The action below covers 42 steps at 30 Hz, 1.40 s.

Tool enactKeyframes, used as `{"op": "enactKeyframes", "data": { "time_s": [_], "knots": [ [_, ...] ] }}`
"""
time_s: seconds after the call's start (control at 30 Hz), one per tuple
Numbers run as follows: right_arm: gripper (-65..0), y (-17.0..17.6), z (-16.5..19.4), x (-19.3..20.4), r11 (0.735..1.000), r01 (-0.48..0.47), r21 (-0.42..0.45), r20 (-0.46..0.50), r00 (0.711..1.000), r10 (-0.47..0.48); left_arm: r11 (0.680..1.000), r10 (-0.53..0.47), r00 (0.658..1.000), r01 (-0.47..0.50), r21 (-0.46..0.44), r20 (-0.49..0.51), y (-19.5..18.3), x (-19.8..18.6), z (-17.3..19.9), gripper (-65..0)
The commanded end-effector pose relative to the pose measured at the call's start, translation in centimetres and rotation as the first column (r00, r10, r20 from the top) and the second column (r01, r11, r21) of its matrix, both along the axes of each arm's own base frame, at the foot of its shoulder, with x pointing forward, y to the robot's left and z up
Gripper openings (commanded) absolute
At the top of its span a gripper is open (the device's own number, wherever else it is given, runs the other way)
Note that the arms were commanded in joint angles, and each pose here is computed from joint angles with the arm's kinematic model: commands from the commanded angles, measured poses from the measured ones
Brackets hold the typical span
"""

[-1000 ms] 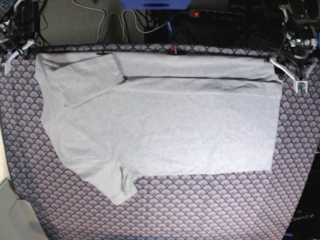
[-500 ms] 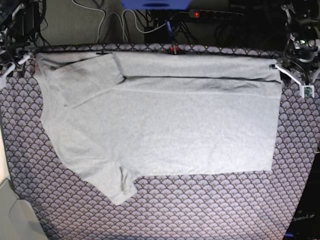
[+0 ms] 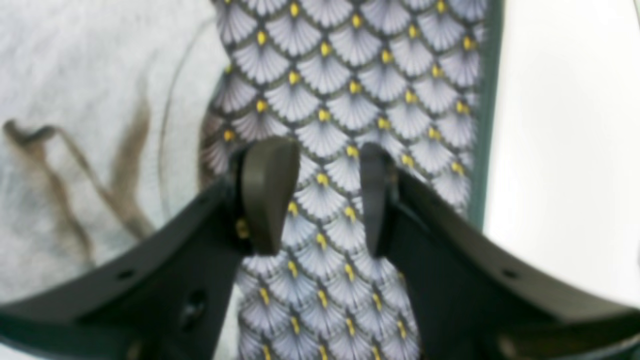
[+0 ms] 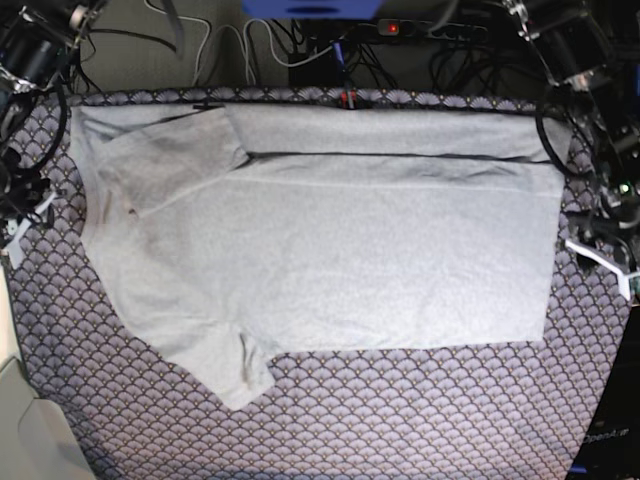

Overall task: Fold the T-shirt properly
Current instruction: 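Release the shirt and move both grippers to the shirt's side edges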

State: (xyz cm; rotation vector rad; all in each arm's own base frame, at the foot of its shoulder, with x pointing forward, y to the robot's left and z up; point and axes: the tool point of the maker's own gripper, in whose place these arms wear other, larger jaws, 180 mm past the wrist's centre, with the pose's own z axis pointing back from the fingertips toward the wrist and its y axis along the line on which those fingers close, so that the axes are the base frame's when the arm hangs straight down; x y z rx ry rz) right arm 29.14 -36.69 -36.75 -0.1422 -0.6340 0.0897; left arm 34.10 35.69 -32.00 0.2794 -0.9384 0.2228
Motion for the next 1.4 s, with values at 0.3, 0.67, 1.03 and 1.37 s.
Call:
{"op": "enactKeyframes", "data": {
  "time_s": [0.3, 0.67, 1.03, 1.37],
  "knots": [
    [-39.4, 3.1, 3.4, 10.3, 0.989, -0.144, 0.034, 0.123, 0.983, 0.138, 0.994, -0.108, 0.994, 0.107, 0.033, 0.026, -1.0, 6.6, 1.7, -31.4],
    [-39.0, 6.2, 2.5, 17.2, 0.970, -0.188, 0.154, 0.188, 0.969, 0.158, 0.994, -0.102, 0.995, 0.103, 0.027, -0.021, -0.9, 5.0, -0.2, -31.4],
    [-39.0, 6.8, 2.0, 19.0, 0.954, -0.178, 0.242, 0.262, 0.958, 0.112, 0.994, -0.105, 0.994, 0.106, 0.027, -0.035, -1.0, 4.6, -0.7, -31.4],
    [-39.0, 7.2, 0.9, 18.4, 0.950, -0.180, 0.254, 0.286, 0.953, 0.104, 0.994, -0.103, 0.994, 0.104, 0.025, -0.033, -1.0, 4.6, -0.7, -31.4]
  ]
}}
